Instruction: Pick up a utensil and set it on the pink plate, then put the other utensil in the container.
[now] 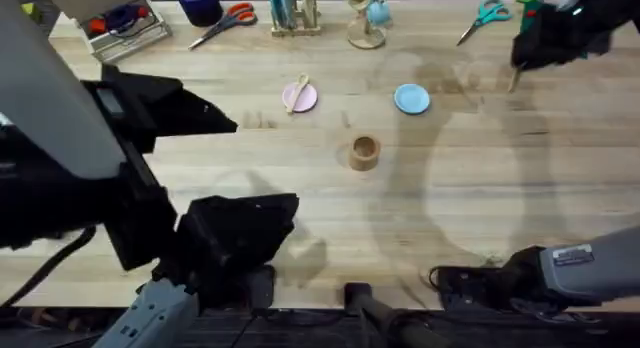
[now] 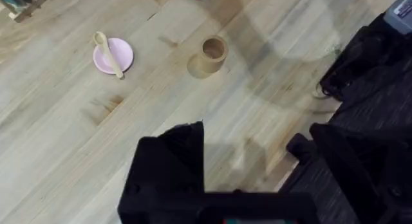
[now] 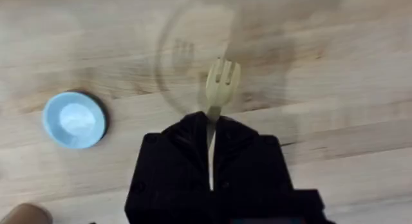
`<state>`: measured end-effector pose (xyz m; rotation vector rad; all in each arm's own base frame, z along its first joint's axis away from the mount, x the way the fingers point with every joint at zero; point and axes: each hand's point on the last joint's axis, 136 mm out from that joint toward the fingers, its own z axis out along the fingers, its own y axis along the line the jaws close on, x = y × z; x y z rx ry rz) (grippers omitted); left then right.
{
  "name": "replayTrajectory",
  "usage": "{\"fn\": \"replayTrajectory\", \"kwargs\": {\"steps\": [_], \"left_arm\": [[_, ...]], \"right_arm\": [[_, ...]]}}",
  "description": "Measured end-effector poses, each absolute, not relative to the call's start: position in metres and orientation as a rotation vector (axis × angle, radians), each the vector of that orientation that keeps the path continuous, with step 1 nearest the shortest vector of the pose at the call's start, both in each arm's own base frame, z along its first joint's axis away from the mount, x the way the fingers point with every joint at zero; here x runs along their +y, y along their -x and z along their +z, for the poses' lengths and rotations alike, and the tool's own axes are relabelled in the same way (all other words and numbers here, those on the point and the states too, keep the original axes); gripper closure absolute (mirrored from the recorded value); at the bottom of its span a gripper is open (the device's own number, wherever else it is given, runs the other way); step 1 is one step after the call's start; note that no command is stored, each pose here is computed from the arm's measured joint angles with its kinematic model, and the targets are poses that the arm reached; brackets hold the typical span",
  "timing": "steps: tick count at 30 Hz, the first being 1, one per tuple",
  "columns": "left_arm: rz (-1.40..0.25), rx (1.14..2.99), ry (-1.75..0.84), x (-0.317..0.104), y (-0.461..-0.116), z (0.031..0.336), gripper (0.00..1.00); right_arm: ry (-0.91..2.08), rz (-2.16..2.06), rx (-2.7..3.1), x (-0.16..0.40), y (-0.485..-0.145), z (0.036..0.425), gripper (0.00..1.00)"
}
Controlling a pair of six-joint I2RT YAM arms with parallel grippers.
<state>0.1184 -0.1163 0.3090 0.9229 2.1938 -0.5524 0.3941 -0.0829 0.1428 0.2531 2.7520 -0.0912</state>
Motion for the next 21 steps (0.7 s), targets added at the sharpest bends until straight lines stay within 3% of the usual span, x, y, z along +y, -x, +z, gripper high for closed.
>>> {"fn": "replayTrajectory", "kwargs": {"steps": [6,14,21], "left_arm": [[-0.553,2.193,-0.923,-0.116,-0.118,0.309,0.008],[-0.553,2.193,-0.923,-0.116,-0.118,0.309,0.008],[-0.553,2.193,-0.923,-0.116,-0.118,0.309,0.008]], "right_arm": [[-0.143,-0.086,2.613,-0.075,-0.387,0.199,0.972],[0.273,0.102,2.374,-0.025,-0.37,0.27,0.972],[0.603,0.262,2.163,0.019,-0.355,0.304,0.972]]}}
